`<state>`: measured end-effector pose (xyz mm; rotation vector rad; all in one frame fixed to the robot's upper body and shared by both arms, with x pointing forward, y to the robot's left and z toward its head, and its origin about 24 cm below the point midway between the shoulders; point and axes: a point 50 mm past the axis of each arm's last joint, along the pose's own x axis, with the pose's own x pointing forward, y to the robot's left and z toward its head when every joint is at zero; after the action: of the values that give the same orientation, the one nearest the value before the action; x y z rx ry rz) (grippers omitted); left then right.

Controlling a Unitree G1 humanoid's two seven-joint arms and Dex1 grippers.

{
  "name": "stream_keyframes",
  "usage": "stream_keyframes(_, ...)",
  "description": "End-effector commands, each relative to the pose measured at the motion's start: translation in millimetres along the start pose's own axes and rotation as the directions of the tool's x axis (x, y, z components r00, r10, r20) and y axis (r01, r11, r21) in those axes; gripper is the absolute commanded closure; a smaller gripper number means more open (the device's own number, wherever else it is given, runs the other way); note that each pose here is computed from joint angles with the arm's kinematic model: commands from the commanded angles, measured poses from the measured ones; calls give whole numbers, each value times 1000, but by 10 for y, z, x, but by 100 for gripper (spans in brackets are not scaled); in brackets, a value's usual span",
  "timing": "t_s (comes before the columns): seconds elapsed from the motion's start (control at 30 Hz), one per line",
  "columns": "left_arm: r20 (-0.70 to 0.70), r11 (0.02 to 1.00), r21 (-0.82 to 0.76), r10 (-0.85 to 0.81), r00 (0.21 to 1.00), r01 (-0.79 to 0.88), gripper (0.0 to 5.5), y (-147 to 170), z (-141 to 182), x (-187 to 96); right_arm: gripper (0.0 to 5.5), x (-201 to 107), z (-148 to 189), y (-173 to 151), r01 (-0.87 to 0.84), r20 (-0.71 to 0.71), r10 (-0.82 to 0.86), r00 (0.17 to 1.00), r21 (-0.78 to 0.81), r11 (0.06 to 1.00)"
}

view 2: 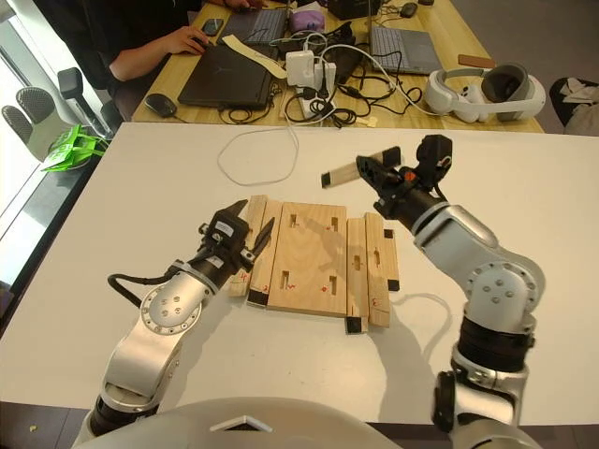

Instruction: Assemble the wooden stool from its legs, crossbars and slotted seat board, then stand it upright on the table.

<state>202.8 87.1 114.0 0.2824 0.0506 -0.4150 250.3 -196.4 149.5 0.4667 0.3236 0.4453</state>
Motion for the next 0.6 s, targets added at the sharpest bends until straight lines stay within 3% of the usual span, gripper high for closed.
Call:
stream_keyframes(0.03, 9, 994, -49, 94, 996, -94, 277, 40, 32, -11, 512, -373, -113, -242, 116, -132, -114, 985, 8, 993)
stream_keyframes(0.17, 14, 988, -87, 130, 991, -128, 277, 31, 48, -16, 512, -533, -226, -346, 203, -170, -189, 967, 67, 977)
stream_keyframes(0.43, 18, 989, -88, 121, 993, -119, 277, 19, 56, -6, 512, -555, -433, -340, 327, -178, -288, 941, 254, 910)
stream_keyframes(0.6, 20, 989, -83, 123, 992, -121, 277, 14, 62, -4, 512, -513, -432, -285, 314, -184, -268, 946, 302, 900)
